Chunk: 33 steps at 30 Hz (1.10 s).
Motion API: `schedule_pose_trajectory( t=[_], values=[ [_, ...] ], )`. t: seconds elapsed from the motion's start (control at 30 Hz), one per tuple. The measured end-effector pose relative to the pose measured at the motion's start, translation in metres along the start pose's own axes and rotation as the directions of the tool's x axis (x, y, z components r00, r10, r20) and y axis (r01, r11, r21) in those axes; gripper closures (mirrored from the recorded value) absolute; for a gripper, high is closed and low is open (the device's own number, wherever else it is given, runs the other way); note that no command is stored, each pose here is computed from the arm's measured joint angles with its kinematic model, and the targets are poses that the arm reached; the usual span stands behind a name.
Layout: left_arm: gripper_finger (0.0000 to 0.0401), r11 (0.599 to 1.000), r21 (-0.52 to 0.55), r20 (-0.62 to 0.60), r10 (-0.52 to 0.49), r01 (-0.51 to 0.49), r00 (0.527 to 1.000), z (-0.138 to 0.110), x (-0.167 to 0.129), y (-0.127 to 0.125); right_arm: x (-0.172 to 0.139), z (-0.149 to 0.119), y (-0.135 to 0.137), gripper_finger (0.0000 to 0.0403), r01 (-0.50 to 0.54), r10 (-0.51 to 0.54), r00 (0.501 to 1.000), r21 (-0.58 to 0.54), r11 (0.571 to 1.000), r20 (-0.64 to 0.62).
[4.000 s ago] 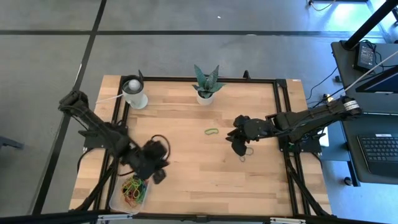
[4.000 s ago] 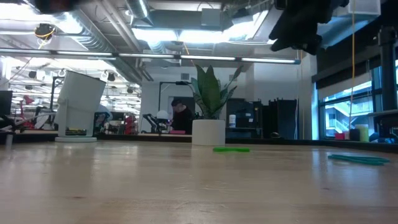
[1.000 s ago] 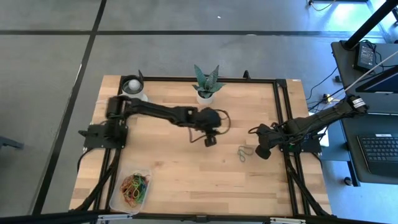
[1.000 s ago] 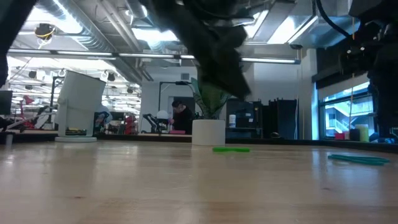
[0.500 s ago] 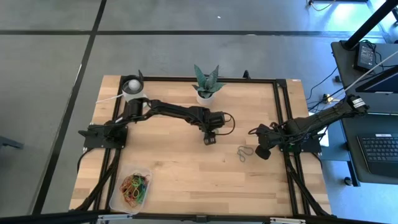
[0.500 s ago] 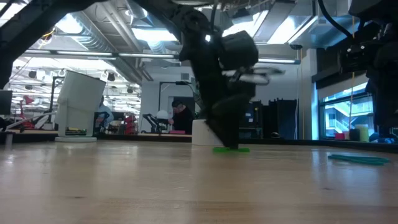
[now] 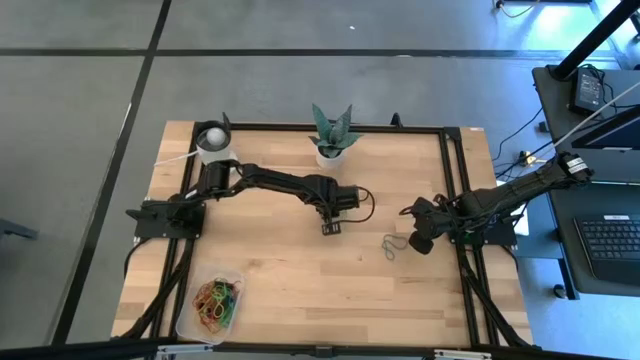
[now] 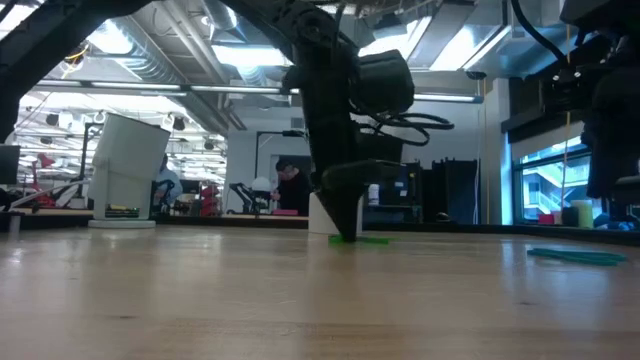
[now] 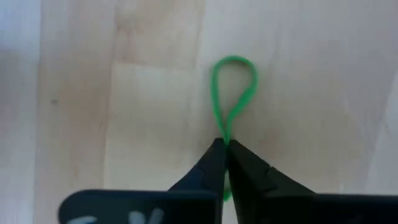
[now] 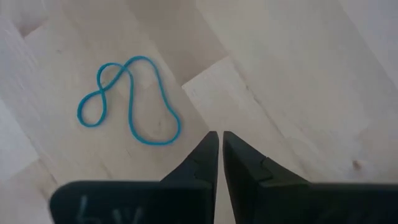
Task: Pick and place rubber bands into bin
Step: Put the green rubber band into the transparent bin
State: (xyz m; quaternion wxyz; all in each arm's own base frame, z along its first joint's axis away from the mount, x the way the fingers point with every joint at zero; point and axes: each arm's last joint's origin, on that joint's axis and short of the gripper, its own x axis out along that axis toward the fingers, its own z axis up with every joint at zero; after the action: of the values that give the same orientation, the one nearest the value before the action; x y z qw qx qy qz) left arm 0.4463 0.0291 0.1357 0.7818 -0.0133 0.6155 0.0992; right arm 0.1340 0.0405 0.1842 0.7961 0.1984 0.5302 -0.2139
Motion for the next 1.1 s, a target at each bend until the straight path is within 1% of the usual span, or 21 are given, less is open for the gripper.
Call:
schedule_pose_trajectory(
  t=[0.07, 0.17, 0.23, 0.3, 0.37, 0.43, 0.5, 0.57, 0.67, 0.7, 0.8, 0.83, 0.9, 1.0, 1.1],
  values=[
    [0.0396, 1.0, 0.013, -0.011, 0.004, -0.004, 1.0, -0.003, -0.008, -0.006, 0.0, 0.001, 0.0, 0.0374, -0.004, 0.004, 1.0, 0.002, 1.0, 0.007],
    [0.0397, 1.0, 0.002, -0.072, -0.012, 0.012, 0.997, -0.013, -0.026, -0.015, 0.0, 0.001, 0.002, 0.0374, -0.014, 0.014, 1.0, 0.006, 1.0, 0.015],
    [0.0398, 1.0, -0.013, -0.066, -0.023, 0.022, 0.998, -0.016, -0.052, -0.017, 0.0, 0.002, 0.002, 0.0374, -0.021, 0.021, 1.0, 0.009, 1.0, 0.021],
    [0.0398, 1.0, 0.001, -0.063, -0.023, 0.023, 0.998, -0.023, -0.081, -0.02, 0.0, 0.003, 0.004, 0.0374, -0.037, 0.037, 0.999, 0.013, 0.999, 0.034],
    [0.0398, 1.0, 0.021, -0.075, -0.009, 0.011, 0.997, -0.033, -0.106, -0.026, 0.0, 0.005, 0.005, 0.0374, -0.047, 0.046, 0.997, 0.016, 0.999, 0.059],
    [0.0398, 1.0, 0.015, -0.079, -0.011, 0.012, 0.997, -0.045, -0.133, -0.033, 0.0, 0.007, 0.007, 0.0374, -0.055, 0.053, 0.994, 0.027, 0.998, 0.099],
    [0.0398, 1.0, -0.023, -0.061, -0.023, 0.021, 0.998, -0.059, -0.165, -0.037, -0.001, 0.01, 0.009, 0.0374, -0.063, 0.057, 0.988, 0.037, 0.997, 0.146],
    [0.0398, 0.998, -0.063, -0.076, -0.026, 0.021, 0.997, -0.074, -0.189, -0.041, -0.002, 0.013, 0.012, 0.0374, -0.095, 0.085, 0.98, 0.047, 0.994, 0.182],
    [0.0398, 0.991, -0.132, -0.132, -0.053, 0.036, 0.99, -0.098, -0.215, -0.053, -0.003, 0.019, 0.017, 0.0374, -0.152, 0.134, 0.964, 0.063, 0.986, 0.232],
    [0.0398, 0.988, -0.151, -0.156, -0.049, 0.026, 0.987, -0.107, -0.222, -0.058, -0.004, 0.02, 0.019, 0.0374, -0.17, 0.148, 0.958, 0.069, 0.983, 0.247],
    [0.0398, 0.985, -0.171, -0.226, -0.018, -0.021, 0.974, -0.13, -0.236, -0.076, -0.005, 0.026, 0.02, 0.0374, -0.21, 0.175, 0.942, 0.093, 0.973, 0.287],
    [0.0398, 0.985, -0.172, -0.226, -0.015, -0.024, 0.974, -0.135, -0.237, -0.084, -0.005, 0.028, 0.021, 0.0375, -0.221, 0.181, 0.937, 0.103, 0.97, 0.3],
    [0.0398, 0.987, -0.158, -0.232, -0.039, 0.002, 0.972, -0.148, -0.237, -0.103, -0.005, 0.033, 0.021, 0.0378, -0.249, 0.193, 0.925, 0.136, 0.959, 0.327],
    [0.0398, 0.988, -0.15, -0.302, -0.08, 0.036, 0.95, -0.172, -0.234, -0.129, -0.007, 0.039, 0.021, 0.0387, -0.304, 0.211, 0.905, 0.213, 0.929, 0.37],
    [0.0398, 0.989, -0.145, -0.355, -0.05, -0.002, 0.933, -0.199, -0.227, -0.151, -0.009, 0.045, 0.024, 0.0397, -0.369, 0.243, 0.875, 0.252, 0.894, 0.418]
  ],
)
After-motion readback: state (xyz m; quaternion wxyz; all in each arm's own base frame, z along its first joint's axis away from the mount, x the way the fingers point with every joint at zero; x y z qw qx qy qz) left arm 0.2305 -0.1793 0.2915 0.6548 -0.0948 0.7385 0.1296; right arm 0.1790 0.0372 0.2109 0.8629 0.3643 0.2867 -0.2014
